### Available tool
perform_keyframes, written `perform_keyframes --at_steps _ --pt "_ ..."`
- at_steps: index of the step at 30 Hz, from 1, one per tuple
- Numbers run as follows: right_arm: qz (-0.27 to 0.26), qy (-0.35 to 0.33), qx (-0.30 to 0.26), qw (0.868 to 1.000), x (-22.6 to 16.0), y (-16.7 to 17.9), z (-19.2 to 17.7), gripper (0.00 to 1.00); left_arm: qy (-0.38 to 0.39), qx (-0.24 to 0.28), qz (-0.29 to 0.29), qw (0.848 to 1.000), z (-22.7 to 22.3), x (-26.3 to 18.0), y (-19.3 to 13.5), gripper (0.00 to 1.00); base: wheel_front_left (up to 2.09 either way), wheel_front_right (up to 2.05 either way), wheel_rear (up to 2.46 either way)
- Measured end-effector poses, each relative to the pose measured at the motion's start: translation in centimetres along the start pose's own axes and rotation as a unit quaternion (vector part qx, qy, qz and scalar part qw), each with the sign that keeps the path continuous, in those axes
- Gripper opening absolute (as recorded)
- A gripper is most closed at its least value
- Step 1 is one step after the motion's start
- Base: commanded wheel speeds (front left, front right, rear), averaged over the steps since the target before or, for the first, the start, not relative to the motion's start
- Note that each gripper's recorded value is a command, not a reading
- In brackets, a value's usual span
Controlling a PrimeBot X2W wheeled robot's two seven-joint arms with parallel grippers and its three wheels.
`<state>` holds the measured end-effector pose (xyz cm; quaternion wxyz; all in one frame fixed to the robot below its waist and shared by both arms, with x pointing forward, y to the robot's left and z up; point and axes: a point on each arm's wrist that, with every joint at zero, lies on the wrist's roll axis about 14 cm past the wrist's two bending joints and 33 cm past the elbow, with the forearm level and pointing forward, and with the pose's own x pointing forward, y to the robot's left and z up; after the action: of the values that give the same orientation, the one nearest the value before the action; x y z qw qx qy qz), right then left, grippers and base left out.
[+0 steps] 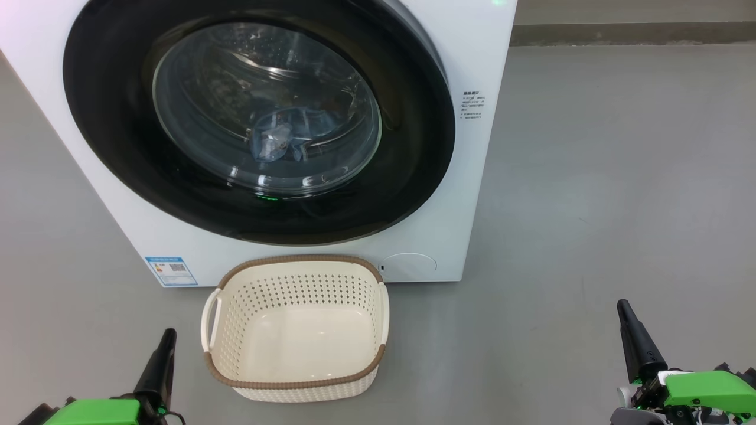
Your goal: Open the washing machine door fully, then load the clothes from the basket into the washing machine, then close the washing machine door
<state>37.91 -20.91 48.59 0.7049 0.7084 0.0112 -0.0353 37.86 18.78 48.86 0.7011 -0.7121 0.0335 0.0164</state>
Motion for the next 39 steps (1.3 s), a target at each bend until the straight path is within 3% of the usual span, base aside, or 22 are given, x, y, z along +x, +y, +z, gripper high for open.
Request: perform_keyframes --at_steps 39 --pt "0.0 0.0 0.0 1.0 0.0 0.01 0.01 0.0 0.0 -0.001 0.0 1.0 0.04 0.0 -0.01 0.0 0.0 0.0 0.0"
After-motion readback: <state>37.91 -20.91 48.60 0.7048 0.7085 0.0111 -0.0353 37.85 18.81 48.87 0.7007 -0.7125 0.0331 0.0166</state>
